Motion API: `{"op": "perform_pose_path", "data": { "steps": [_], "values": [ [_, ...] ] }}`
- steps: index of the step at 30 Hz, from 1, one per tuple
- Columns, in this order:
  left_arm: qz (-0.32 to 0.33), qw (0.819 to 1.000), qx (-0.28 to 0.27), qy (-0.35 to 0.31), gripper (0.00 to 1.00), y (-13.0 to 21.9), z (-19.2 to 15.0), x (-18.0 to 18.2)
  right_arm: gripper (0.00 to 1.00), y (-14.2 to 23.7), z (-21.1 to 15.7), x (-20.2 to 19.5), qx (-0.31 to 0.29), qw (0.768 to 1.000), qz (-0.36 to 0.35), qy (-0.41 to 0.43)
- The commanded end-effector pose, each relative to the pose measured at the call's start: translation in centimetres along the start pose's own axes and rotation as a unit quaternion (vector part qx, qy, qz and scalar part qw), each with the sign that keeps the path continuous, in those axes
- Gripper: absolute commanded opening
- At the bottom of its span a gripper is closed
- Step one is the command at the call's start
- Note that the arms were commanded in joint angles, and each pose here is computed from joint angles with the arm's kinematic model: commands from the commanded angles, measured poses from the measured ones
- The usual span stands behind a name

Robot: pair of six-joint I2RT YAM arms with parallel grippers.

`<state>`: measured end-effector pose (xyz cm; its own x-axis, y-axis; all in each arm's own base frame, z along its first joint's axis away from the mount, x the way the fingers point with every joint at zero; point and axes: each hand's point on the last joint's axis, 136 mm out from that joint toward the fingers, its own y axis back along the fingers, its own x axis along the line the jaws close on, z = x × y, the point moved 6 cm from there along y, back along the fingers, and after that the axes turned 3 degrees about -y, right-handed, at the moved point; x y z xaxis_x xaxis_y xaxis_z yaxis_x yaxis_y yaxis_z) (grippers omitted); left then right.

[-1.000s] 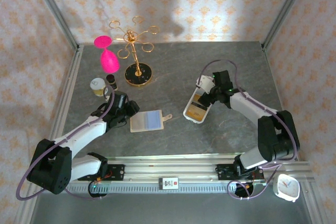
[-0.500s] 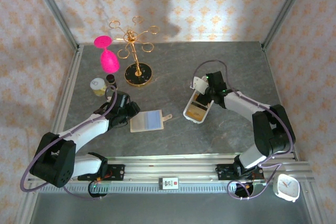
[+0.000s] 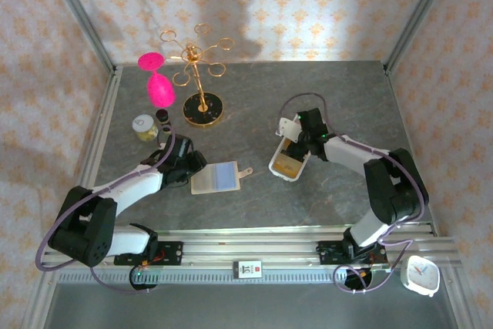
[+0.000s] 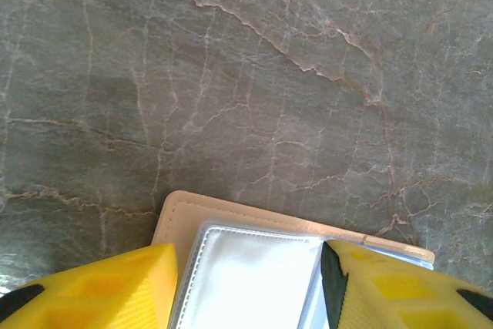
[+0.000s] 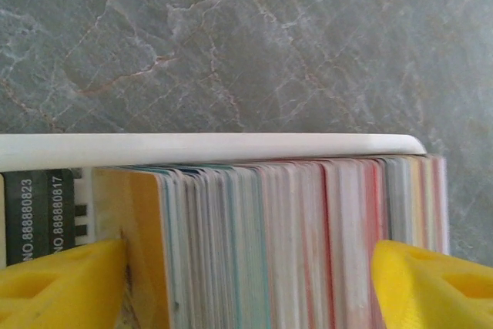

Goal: Put the credit cards into the card holder

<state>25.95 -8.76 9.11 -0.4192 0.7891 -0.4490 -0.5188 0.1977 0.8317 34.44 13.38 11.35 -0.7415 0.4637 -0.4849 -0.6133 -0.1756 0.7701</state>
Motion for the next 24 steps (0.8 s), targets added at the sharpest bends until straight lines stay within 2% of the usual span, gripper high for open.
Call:
{"op": "perform_pose_path", "data": {
  "steps": [1, 16, 24],
  "values": [
    [-0.020, 1.000, -0.012, -0.010, 0.54, 0.3, 0.9, -1.4, 0.76, -0.5, 0.1, -0.6, 0.019, 1.000, -0.025, 0.003],
    [-0.017, 1.000, 0.006, -0.023, 0.54, -0.6, 0.6, -1.4, 0.45, 1.2, 0.3, -0.6, 0.016, 1.000, -0.022, 0.003],
    [-0.017, 1.000, 0.012, -0.024, 0.53, -0.9, 0.3, -1.2, 0.35, 1.6, 0.5, -0.8, 0.015, 1.000, -0.023, 0.000]
  ]
}}
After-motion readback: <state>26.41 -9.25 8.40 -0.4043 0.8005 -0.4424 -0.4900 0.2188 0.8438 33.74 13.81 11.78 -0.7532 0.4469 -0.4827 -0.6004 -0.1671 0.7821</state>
